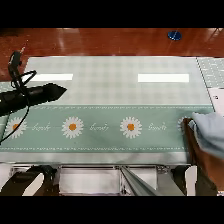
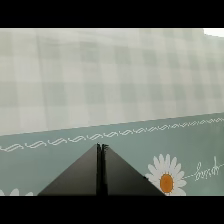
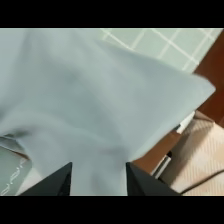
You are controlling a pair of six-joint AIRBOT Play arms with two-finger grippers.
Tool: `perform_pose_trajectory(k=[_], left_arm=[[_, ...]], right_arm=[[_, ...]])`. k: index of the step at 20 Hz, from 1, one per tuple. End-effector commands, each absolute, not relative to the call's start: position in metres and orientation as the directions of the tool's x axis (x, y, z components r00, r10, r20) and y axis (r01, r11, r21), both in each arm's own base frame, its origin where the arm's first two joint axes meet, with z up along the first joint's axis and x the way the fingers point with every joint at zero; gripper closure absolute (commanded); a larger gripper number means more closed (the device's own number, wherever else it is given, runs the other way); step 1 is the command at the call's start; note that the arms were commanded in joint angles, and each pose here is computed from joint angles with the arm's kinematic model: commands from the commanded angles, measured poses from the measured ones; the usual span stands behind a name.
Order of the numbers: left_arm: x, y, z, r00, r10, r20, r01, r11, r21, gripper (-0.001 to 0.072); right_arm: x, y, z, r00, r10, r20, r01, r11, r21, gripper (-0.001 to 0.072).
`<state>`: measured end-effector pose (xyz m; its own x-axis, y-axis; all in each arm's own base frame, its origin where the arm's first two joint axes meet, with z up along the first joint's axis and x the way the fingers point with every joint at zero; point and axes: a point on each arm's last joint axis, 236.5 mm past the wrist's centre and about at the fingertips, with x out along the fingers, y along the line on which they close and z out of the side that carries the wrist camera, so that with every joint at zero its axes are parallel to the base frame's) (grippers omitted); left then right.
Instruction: Fold the shirts.
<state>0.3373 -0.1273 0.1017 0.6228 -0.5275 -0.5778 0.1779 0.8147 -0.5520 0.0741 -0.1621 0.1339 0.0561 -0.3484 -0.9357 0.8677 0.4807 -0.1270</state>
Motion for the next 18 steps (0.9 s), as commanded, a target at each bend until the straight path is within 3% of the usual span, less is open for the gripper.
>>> perform_pose_trajectory(k=[1, 3, 5, 7, 8, 10, 12, 14, 16, 18], left_arm=[[0.341, -0.126, 0.098, 0.624, -0.522, -0.582, 0.174, 0.818, -0.548, 0.0683], [0.344, -0.125, 0.098, 0.623, -0.521, -0.584, 0.184, 0.823, -0.537, 0.0683], [0.351, -0.122, 0.116, 0.634, -0.522, -0.57, 0.235, 0.833, -0.502, 0.0683], [0.369, -0.117, 0.158, 0.668, -0.525, -0.527, 0.273, 0.832, -0.483, 0.0684], [0.379, -0.119, 0.185, 0.685, -0.532, -0.497, 0.305, 0.83, -0.468, 0.0684], [0.401, -0.131, 0.244, 0.709, -0.561, -0.427, 0.366, 0.811, -0.457, 0.0685], [0.418, -0.159, 0.285, 0.687, -0.61, -0.394, 0.436, 0.781, -0.448, 0.0686], [0.425, -0.186, 0.276, 0.628, -0.586, -0.512, 0.459, 0.81, -0.364, 0.0686], [0.417, -0.185, 0.23, 0.553, -0.442, -0.706, 0.429, 0.878, -0.214, 0.0685], [0.427, -0.154, 0.178, 0.546, -0.253, -0.798, 0.312, 0.946, -0.087, 0.0685]], right_arm=[[0.046, -0.138, 0.097, -0.113, -0.171, -0.979, 0.868, 0.462, -0.181, 0.0297], [0.072, -0.151, 0.101, -0.082, -0.119, -0.989, 0.858, 0.497, -0.131, 0.0298], [0.129, -0.16, 0.118, 0.069, -0.039, -0.997, 0.831, 0.556, 0.036, 0.0343], [0.204, -0.154, 0.149, 0.305, 0.097, -0.948, 0.761, 0.574, 0.303, 0.0684], [0.251, -0.141, 0.172, 0.443, 0.182, -0.878, 0.654, 0.604, 0.455, 0.0695], [0.326, -0.112, 0.21, 0.589, 0.268, -0.762, 0.445, 0.68, 0.583, 0.0695], [0.386, -0.06, 0.22, 0.618, 0.314, -0.721, 0.259, 0.784, 0.564, 0.0695], [0.427, 0.007, 0.201, 0.575, 0.346, -0.741, 0.096, 0.871, 0.481, 0.0695], [0.448, 0.064, 0.169, 0.523, 0.318, -0.791, -0.027, 0.934, 0.357, 0.0695], [0.455, 0.077, 0.127, 0.464, 0.156, -0.872, -0.117, 0.986, 0.115, 0.0695]])
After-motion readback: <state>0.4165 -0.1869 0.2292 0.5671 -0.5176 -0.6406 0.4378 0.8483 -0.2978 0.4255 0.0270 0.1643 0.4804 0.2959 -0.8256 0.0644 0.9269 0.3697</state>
